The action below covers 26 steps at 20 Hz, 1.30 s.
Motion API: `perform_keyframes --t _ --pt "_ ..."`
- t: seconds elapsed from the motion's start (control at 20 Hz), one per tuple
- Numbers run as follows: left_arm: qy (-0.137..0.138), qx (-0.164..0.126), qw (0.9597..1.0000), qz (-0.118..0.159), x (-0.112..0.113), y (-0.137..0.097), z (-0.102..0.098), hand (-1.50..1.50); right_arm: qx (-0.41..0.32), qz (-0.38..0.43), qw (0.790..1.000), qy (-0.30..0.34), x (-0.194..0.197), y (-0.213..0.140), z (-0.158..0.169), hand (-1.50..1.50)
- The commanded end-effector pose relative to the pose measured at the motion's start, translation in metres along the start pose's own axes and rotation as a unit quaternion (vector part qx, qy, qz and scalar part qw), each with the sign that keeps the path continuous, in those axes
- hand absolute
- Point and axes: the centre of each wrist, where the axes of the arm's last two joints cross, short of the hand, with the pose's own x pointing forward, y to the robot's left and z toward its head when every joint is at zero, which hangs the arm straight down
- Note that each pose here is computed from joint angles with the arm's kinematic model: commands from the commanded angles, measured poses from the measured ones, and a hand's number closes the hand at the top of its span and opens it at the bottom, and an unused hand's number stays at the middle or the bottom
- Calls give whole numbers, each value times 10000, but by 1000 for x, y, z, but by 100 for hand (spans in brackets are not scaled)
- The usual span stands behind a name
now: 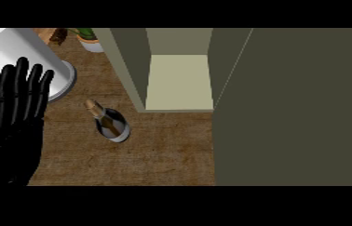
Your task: Pick up the wine, place it into the cabinet and close the cabinet
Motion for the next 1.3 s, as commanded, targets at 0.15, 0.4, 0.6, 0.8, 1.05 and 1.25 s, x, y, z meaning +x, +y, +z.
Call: perform_keyframes --t 0.15,0.4,0.6,0.8,1.05,1.25 --pt "-162 1841 9794 -811 -17 -5 9 -150 334 293 9990 -6 8 -13 14 -150" --pt "752 3241 9415 535 -13 -14 1 -150 1493 -893 9802 947 12 14 31 -150" --pt "624 3470 9335 651 2 -57 -13 -150 1771 -938 9743 1027 43 0 40 -150" --pt "560 3490 9325 747 25 -88 -9 -150 1673 -1050 9747 1043 83 9 51 -150" --pt "595 3521 9313 721 43 -85 -25 -150 1591 -1055 9756 1086 106 -3 57 -150" --pt "676 3473 9320 789 55 -98 -18 -150 1627 -1080 9733 1204 102 -1 59 -150"
